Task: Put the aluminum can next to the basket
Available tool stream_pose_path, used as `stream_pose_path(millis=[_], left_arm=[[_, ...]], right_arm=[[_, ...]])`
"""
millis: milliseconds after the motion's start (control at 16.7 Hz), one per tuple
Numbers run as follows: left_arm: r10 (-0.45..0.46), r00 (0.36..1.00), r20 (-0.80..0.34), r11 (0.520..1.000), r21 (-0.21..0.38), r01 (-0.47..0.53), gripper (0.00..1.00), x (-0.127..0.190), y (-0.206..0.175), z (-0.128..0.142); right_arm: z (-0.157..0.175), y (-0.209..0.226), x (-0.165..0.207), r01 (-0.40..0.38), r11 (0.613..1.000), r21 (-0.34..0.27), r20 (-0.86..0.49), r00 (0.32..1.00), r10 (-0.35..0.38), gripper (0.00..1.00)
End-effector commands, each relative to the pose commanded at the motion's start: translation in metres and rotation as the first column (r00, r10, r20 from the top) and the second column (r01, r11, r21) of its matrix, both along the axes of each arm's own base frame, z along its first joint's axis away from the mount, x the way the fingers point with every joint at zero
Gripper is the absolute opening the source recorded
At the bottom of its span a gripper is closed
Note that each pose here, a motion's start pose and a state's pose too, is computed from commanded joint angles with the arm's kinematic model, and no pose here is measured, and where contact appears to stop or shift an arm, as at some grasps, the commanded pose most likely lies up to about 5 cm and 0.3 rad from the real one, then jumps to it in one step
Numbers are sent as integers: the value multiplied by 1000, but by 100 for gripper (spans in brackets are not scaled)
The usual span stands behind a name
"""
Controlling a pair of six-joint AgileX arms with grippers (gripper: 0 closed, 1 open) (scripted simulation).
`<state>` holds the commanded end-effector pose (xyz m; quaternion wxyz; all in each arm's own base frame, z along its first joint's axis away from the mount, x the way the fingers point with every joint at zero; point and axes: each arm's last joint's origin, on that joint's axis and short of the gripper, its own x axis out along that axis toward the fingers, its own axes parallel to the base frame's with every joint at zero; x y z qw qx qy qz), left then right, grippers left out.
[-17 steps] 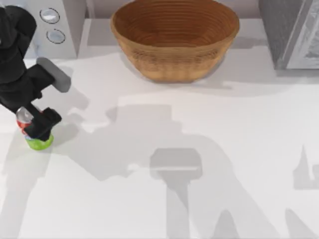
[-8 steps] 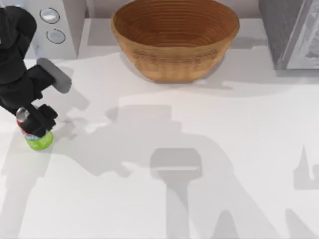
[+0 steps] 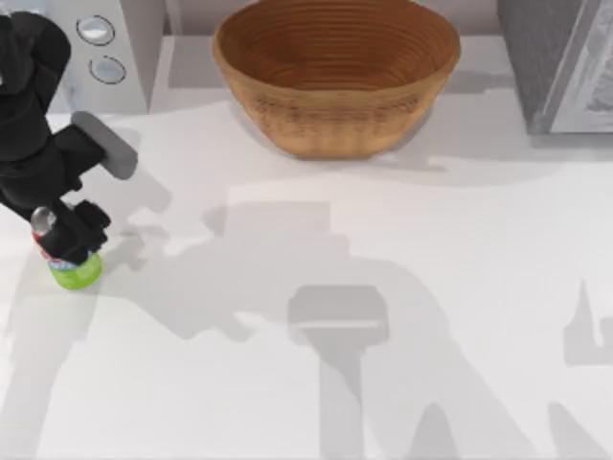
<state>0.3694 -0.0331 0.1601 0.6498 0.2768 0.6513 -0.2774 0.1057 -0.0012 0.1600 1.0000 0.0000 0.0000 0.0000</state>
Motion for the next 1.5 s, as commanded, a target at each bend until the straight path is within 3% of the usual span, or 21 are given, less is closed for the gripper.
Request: stream_pose_path(millis=[360,660,840,1080,1260,1500], left_arm=[[47,999,-3,999,1,-47,0,8,-23,2],[230,973,-21,973,13,-230,0,19,-89,2],[397,917,-34,917,35,-396,0,15,-139,1],[595,803,-21,803,49,-594,0,0,-204,3],[672,740,-5,740,25,-672,0,-15,-241,12],[707,707,3,707,-1,-707,0,-26,-263,20]], right_arm=[[0,0,0,0,1000,0,0,1000,0,100],[0,0,0,0,1000,0,0,1000,0,100],[0,0,0,0,1000,0,0,1000,0,100],[0,0,0,0,1000,0,0,1000,0,100],[0,0,0,0,1000,0,0,1000,0,100],[0,0,0,0,1000,0,0,1000,0,100]])
